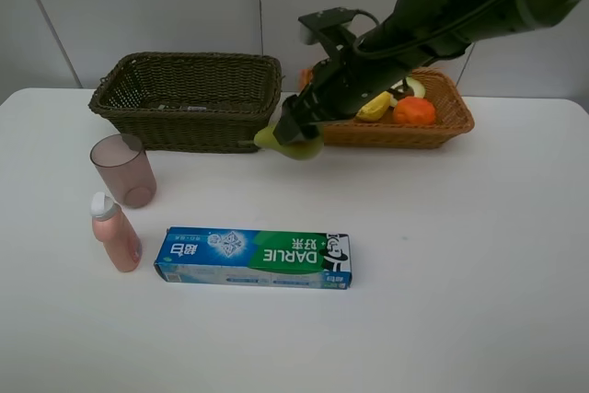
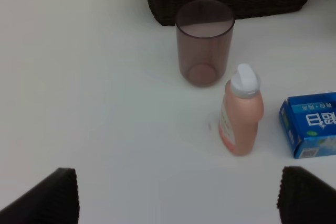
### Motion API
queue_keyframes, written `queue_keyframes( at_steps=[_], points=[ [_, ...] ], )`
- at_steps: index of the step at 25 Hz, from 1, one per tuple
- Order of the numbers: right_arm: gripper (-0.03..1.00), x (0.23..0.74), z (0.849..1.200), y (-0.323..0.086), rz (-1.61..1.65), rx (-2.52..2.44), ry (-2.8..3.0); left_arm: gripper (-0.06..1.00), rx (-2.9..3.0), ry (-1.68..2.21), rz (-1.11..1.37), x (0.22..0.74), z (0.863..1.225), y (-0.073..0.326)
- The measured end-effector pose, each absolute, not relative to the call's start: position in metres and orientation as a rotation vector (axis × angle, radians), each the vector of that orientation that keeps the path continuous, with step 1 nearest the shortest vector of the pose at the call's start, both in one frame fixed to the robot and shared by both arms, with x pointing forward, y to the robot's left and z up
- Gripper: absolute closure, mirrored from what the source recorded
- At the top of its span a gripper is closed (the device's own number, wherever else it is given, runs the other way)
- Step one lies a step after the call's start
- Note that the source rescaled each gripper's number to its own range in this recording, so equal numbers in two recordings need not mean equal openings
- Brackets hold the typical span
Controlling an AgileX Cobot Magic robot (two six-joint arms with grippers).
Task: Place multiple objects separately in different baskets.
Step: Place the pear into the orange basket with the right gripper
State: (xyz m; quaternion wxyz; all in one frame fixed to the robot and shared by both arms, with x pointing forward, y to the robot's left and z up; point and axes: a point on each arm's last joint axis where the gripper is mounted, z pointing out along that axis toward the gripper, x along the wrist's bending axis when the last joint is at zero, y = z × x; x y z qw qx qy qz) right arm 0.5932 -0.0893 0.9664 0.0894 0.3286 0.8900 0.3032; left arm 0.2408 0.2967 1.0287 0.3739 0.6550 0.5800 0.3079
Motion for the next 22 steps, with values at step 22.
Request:
queue_keyframes(
  at_steps=[22],
  points=[
    [0.46,0.641,0.976,-0.159,0.91,1.175,2.274,-0.05,1.677,1.485,0.789,0.241,1.029,0.297]
  ],
)
